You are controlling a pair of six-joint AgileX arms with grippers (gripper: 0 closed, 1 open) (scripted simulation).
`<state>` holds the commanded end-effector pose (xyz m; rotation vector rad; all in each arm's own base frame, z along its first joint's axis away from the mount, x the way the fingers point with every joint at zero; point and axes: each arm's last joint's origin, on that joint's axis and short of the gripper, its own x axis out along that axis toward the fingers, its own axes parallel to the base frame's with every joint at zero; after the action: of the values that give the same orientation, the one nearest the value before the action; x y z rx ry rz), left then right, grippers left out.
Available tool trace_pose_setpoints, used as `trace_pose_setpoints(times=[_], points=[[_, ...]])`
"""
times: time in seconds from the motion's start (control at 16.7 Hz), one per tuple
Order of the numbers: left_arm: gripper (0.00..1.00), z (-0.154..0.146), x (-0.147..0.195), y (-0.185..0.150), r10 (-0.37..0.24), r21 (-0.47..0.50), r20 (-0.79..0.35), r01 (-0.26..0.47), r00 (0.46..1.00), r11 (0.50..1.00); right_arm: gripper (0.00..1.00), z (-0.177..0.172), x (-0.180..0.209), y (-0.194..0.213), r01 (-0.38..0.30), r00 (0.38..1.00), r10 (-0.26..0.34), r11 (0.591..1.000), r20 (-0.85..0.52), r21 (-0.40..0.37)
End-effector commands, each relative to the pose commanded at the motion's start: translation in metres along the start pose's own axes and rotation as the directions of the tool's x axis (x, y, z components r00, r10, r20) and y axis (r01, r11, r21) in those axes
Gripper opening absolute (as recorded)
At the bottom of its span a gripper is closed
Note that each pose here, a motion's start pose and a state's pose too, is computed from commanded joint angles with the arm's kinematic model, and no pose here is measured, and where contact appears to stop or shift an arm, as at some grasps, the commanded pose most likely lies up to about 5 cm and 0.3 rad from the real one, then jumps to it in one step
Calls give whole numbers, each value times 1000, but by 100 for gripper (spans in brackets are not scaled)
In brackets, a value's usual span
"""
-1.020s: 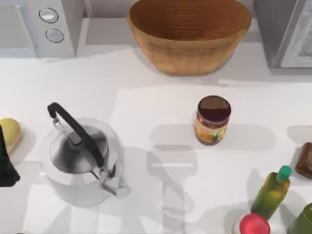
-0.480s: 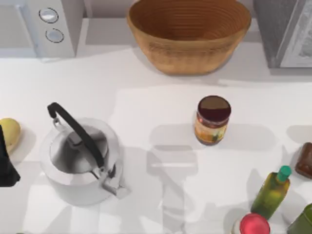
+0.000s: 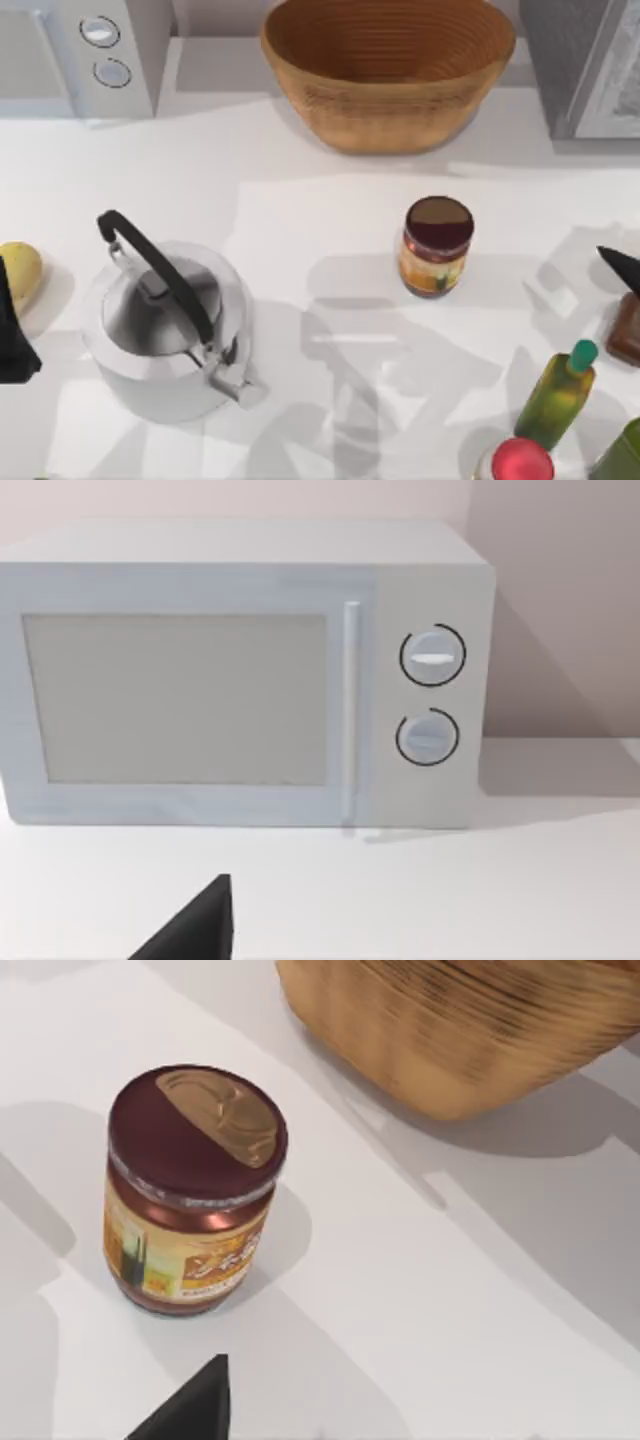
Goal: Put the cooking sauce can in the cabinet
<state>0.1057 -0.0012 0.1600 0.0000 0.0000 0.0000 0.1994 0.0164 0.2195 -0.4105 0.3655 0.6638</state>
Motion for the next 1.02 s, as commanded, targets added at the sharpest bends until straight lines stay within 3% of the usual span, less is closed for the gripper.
trace_pose_setpoints(times=[0.24,0.54,0.78,1.02], points=[[100,0,0,0,0,0,0,0,1000,1000,100,4,54,-30,-277,961,277,957,-14,-82],[100,0,0,0,0,0,0,0,1000,1000,100,-19,132,-52,-546,830,556,826,42,-142],[100,0,0,0,0,0,0,0,1000,1000,100,-51,185,-55,-667,715,688,724,122,-176],[100,0,0,0,0,0,0,0,1000,1000,100,-78,215,-51,-718,643,742,670,187,-190]])
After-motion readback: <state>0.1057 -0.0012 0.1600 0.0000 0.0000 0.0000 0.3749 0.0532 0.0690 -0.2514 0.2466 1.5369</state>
